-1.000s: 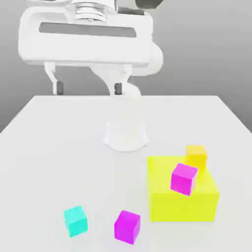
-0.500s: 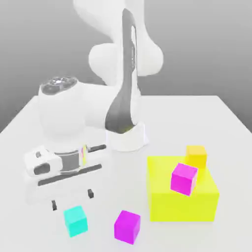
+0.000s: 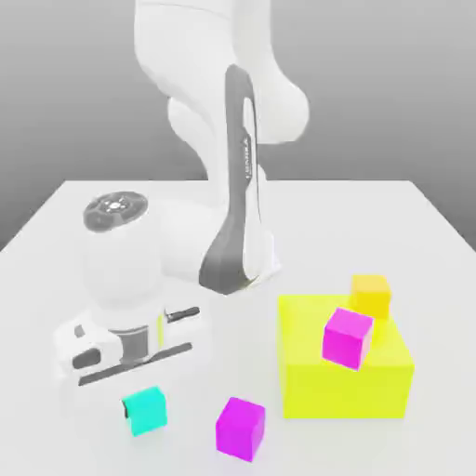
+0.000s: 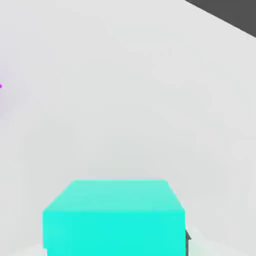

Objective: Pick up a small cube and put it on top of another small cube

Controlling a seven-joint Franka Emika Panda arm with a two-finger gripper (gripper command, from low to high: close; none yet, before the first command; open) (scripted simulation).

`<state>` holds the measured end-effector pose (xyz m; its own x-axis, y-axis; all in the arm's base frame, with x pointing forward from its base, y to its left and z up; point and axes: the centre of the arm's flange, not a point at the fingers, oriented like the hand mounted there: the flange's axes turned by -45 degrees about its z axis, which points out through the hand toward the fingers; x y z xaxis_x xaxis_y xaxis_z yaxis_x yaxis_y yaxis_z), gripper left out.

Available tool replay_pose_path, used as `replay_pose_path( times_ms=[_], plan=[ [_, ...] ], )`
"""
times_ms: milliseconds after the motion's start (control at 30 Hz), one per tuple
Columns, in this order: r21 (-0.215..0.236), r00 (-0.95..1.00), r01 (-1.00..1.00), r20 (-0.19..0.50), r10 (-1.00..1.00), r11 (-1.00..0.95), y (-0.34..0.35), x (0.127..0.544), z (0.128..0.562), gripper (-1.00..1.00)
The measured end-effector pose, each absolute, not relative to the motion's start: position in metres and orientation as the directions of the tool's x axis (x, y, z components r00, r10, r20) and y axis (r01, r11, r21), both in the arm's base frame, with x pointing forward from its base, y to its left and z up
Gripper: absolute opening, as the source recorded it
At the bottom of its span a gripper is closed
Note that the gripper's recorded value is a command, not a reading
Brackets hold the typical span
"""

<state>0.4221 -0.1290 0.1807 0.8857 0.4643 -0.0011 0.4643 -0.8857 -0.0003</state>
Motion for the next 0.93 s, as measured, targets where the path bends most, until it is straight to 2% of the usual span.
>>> replay_pose_path(
  times_ms=[100,167,333,467,633,700,833,867,933],
  plan=[
    [-0.024,0.871,0.491,0.016,0.491,-0.871,-0.084,0.426,0.21,-1.0],
    [-0.041,0.838,0.545,0.027,0.544,-0.837,-0.031,0.426,0.229,-1.0],
    [-0.066,0.799,0.602,0.036,0.601,-0.796,0.059,0.402,0.274,-1.0],
    [-0.062,0.76,0.65,0.029,0.65,-0.757,0.123,0.365,0.306,-1.0],
    [-0.024,0.707,0.707,0.008,0.707,-0.707,0.186,0.303,0.337,-1.0],
    [-0.009,0.697,0.717,0.002,0.717,-0.697,0.197,0.289,0.332,-1.0],
    [-0.002,0.694,0.72,0.0,0.72,-0.694,0.2,0.285,0.291,-1.0],
    [-0.002,0.694,0.72,0.0,0.72,-0.694,0.2,0.284,0.283,1.0],
    [-0.002,0.694,0.72,0.0,0.72,-0.694,0.2,0.284,0.283,1.0]
  ],
)
